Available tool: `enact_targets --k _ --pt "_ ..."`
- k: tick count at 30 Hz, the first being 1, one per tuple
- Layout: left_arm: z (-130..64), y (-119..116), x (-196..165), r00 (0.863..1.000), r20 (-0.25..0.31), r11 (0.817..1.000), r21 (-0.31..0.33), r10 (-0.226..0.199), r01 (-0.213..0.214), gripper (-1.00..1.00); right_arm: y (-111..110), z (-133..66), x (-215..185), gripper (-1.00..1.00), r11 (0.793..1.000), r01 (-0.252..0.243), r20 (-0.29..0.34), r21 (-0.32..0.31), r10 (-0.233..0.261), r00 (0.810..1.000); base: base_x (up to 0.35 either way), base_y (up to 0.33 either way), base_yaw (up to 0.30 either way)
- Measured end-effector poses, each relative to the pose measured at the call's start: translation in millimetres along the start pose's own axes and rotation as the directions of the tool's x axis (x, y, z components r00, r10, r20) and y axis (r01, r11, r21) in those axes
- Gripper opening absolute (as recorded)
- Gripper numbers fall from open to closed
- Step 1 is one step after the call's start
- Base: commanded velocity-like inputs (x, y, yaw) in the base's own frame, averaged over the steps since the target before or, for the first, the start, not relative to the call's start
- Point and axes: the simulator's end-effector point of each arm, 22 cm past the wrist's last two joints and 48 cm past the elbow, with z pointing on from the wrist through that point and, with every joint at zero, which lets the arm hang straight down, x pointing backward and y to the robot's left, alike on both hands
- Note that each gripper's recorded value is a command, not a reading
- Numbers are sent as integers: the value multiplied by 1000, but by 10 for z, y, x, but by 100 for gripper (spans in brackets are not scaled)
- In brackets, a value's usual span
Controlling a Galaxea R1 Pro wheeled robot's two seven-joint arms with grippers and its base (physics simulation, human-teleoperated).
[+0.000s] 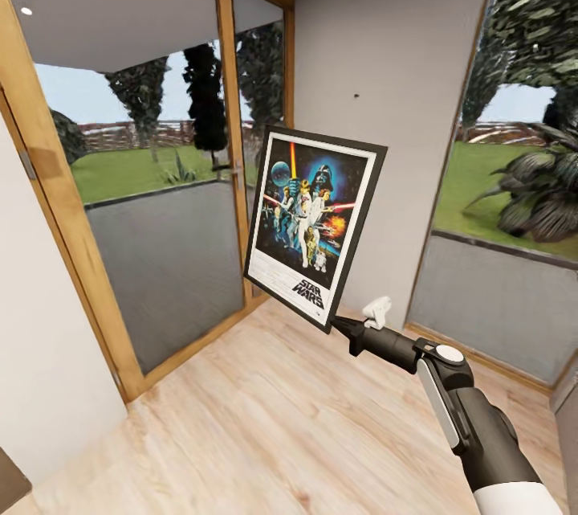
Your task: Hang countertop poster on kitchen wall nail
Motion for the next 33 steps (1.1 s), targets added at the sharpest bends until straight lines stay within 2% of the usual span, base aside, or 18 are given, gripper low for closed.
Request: enact_targets --k 25,33 --pt "0 -1 2 1000 -1 1000 0 0 0 100 6 0 -11 -100 1000 0 4 -2 0 1000 241 279 -8" --pt "0 -1 -6 1000 1 1000 0 0 0 100 10 -5 -22 -100 1000 1 5 -2 -1 1000 241 279 -203"
